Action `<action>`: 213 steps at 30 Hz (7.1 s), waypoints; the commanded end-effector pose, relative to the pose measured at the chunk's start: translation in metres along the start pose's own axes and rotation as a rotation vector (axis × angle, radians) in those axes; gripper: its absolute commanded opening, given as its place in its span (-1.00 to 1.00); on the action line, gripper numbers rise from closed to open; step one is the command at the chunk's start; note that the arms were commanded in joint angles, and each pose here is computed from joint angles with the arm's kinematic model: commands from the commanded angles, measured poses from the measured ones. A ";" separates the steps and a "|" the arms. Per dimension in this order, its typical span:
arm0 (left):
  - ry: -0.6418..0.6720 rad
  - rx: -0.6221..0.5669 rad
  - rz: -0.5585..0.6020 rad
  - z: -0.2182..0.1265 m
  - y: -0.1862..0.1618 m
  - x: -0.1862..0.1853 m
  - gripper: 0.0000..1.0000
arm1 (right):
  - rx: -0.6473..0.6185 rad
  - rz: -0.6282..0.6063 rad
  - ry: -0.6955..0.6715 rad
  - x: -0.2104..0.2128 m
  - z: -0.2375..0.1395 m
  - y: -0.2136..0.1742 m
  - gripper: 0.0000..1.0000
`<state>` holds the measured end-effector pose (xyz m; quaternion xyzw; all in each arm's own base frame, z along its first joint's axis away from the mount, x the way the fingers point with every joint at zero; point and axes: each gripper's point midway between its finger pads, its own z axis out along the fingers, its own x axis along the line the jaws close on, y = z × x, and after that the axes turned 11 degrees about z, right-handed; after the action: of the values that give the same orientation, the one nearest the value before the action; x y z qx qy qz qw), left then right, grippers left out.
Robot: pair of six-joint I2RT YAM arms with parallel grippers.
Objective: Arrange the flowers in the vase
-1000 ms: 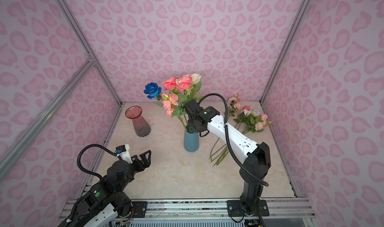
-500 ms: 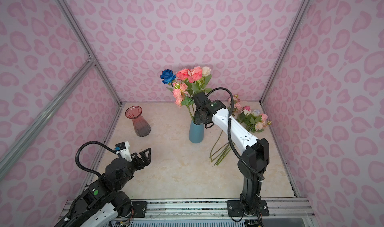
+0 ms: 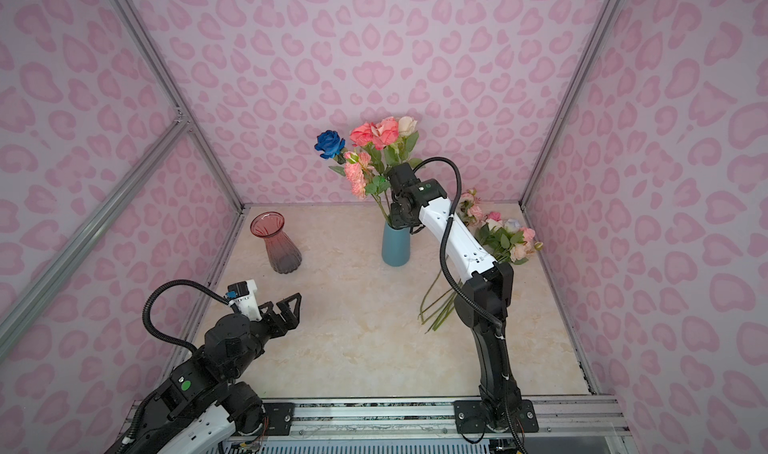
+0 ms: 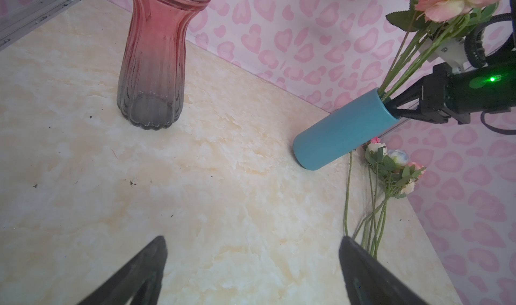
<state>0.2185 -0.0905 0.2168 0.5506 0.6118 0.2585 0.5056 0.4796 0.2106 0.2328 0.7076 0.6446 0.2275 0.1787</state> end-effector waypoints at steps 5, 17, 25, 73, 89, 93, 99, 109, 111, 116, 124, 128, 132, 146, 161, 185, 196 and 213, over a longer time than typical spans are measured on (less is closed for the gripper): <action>-0.004 -0.007 0.013 -0.002 0.005 -0.002 0.94 | -0.046 -0.024 -0.017 -0.008 0.004 0.023 -1.00; -0.011 0.010 0.012 0.001 0.003 -0.005 0.94 | -0.011 -0.021 -0.015 -0.014 0.017 0.020 -0.91; -0.010 0.009 0.002 0.003 0.002 -0.005 0.94 | -0.001 0.008 -0.008 -0.024 0.019 0.023 -0.80; 0.287 0.155 -0.023 0.054 0.179 0.062 0.63 | -0.316 0.216 0.273 -0.054 -0.094 -0.043 -0.23; 0.372 0.530 -0.123 0.155 0.130 0.156 0.69 | -0.308 0.191 0.250 -0.075 -0.080 -0.082 -0.08; 0.313 0.548 -0.134 0.175 0.131 0.153 0.63 | -0.296 0.196 0.261 -0.076 -0.075 -0.091 -0.08; 0.320 0.602 -0.145 0.192 0.120 0.163 0.50 | -0.291 0.195 0.259 -0.079 -0.072 -0.097 -0.07; 0.306 0.676 -0.137 0.204 0.109 0.166 0.15 | -0.288 0.194 0.252 -0.080 -0.068 -0.099 -0.07; 0.311 0.696 -0.117 0.204 0.106 0.164 0.14 | -0.288 0.199 0.248 -0.081 -0.070 -0.098 -0.07; 0.355 0.724 -0.088 0.203 0.102 0.169 0.02 | -0.310 0.205 0.252 -0.086 -0.077 -0.097 -0.06; 0.344 0.734 -0.081 0.204 0.102 0.164 -0.37 | -0.315 0.210 0.253 -0.089 -0.079 -0.098 -0.06; 0.338 0.735 -0.078 0.203 0.103 0.161 -0.40 | -0.313 0.223 0.264 -0.088 -0.079 -0.100 -0.06; 0.334 0.741 -0.071 0.202 0.103 0.159 -0.50 | -0.312 0.228 0.273 -0.088 -0.080 -0.102 -0.06; 0.314 0.750 -0.064 0.198 0.100 0.154 -0.85 | -0.329 0.254 0.278 -0.093 -0.087 -0.105 -0.06; 0.246 0.750 -0.088 0.199 0.098 0.141 -0.94 | -0.351 0.264 0.285 -0.094 -0.092 -0.102 -0.05; 0.169 0.806 -0.018 0.193 0.068 0.093 -0.93 | -0.392 0.239 0.278 -0.092 -0.104 -0.095 -0.06; 0.125 0.815 0.046 0.185 0.061 0.059 -0.93 | -0.393 0.234 0.286 -0.089 -0.103 -0.092 -0.06; 0.088 0.843 0.104 0.177 0.049 0.031 -0.93 | -0.392 0.236 0.278 -0.090 -0.101 -0.093 -0.05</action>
<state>0.4200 -0.0841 0.1864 0.7206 0.6594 0.0625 0.2051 0.3378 0.1273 0.2559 0.6942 0.5233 0.4572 0.1876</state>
